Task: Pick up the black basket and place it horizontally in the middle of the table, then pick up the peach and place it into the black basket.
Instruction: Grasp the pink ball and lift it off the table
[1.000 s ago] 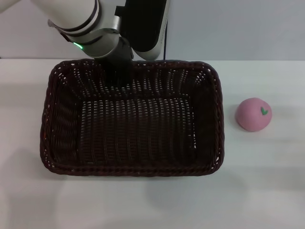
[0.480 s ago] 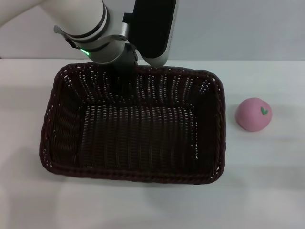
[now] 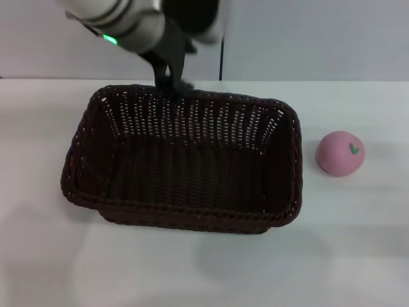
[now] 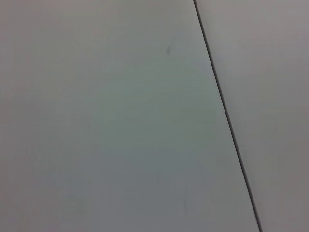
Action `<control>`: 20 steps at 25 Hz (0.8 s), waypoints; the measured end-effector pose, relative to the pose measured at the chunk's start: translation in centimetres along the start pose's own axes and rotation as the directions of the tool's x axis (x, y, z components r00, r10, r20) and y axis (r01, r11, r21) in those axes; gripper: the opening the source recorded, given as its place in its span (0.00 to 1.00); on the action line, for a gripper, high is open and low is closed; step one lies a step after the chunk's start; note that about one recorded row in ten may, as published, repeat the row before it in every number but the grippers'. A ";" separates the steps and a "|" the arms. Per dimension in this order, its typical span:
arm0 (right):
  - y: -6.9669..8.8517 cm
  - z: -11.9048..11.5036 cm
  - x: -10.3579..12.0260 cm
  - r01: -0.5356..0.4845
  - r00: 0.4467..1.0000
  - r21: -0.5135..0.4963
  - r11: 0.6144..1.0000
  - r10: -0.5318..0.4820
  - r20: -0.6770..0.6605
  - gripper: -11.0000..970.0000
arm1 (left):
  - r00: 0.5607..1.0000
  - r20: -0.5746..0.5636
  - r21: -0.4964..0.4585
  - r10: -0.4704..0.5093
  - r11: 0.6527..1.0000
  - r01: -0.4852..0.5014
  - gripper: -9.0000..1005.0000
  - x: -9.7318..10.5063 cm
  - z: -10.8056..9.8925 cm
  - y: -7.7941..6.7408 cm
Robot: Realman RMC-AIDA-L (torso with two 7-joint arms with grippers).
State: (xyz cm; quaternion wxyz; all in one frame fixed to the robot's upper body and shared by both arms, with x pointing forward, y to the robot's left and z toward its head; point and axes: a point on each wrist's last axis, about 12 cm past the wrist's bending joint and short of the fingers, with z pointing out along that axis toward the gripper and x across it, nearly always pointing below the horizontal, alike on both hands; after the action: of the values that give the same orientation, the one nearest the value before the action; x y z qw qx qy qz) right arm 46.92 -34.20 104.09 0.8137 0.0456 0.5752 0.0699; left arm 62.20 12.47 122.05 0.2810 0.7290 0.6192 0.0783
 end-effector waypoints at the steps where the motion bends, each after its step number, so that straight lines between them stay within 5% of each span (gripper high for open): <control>1: -0.2 -0.1 -0.2 0.004 1.000 -0.001 1.000 -0.004 0.007 0.75 | 0.999 0.023 -0.021 -0.027 0.999 0.027 0.61 0.4 -0.5 0.3; 7: -1.8 0.0 -1.5 -0.022 1.000 -0.094 0.995 0.022 -0.002 0.75 | 0.951 0.219 -0.164 -0.220 0.952 0.258 0.61 4.3 -3.5 0.3; 9: -2.7 0.5 -2.1 -0.064 0.996 -0.165 0.984 0.053 -0.067 0.75 | 0.913 0.300 -0.201 -0.278 0.917 0.345 0.61 6.1 -4.2 -0.6; 10: -3.6 1.7 -3.0 -0.124 0.980 -0.246 0.961 0.079 -0.184 0.75 | 0.855 0.389 -0.227 -0.344 0.863 0.451 0.61 8.4 -4.5 -2.3; 11: -3.6 1.7 -3.0 -0.124 0.980 -0.246 0.961 0.079 -0.184 0.75 | 0.855 0.389 -0.227 -0.344 0.863 0.451 0.61 8.4 -4.5 -2.3; 12: -3.9 2.6 -3.6 -0.140 0.970 -0.285 0.948 0.073 -0.234 0.75 | 0.801 0.456 -0.240 -0.388 0.813 0.531 0.61 10.1 -4.6 -3.7; 13: -4.0 3.2 -4.1 -0.167 0.949 -0.322 0.932 0.064 -0.308 0.75 | 0.801 0.456 -0.240 -0.388 0.813 0.531 0.61 10.1 -4.6 -3.7; 14: -4.1 4.1 -4.7 -0.184 0.927 -0.356 0.916 0.042 -0.373 0.75 | 0.765 0.496 -0.244 -0.412 0.779 0.578 0.61 11.0 -4.7 -4.6; 15: -4.0 5.4 -6.1 -0.226 0.872 -0.389 0.893 0.008 -0.490 0.75 | 0.673 0.581 -0.235 -0.457 0.698 0.676 0.60 13.1 -4.7 -6.6; 16: -4.0 5.4 -6.1 -0.226 0.872 -0.389 0.893 0.008 -0.490 0.75 | 0.673 0.581 -0.235 -0.457 0.698 0.676 0.60 13.1 -4.7 -6.6; 18: -3.5 6.9 -7.6 -0.263 0.803 -0.407 0.875 -0.035 -0.595 0.75 | 0.583 0.651 -0.204 -0.486 0.628 0.751 0.61 14.9 -4.7 -8.3; 20: -2.3 9.0 -9.9 -0.282 0.686 -0.418 0.864 -0.123 -0.717 0.75 | 0.409 0.767 -0.126 -0.495 0.509 0.852 0.61 17.7 -4.8 -11.3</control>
State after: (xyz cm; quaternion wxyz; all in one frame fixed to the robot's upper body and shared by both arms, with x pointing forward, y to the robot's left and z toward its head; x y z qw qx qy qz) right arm 52.32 -38.04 115.95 0.4995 -0.1706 0.8072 0.2642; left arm 54.17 31.62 116.16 0.6591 0.2743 0.6850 -0.1451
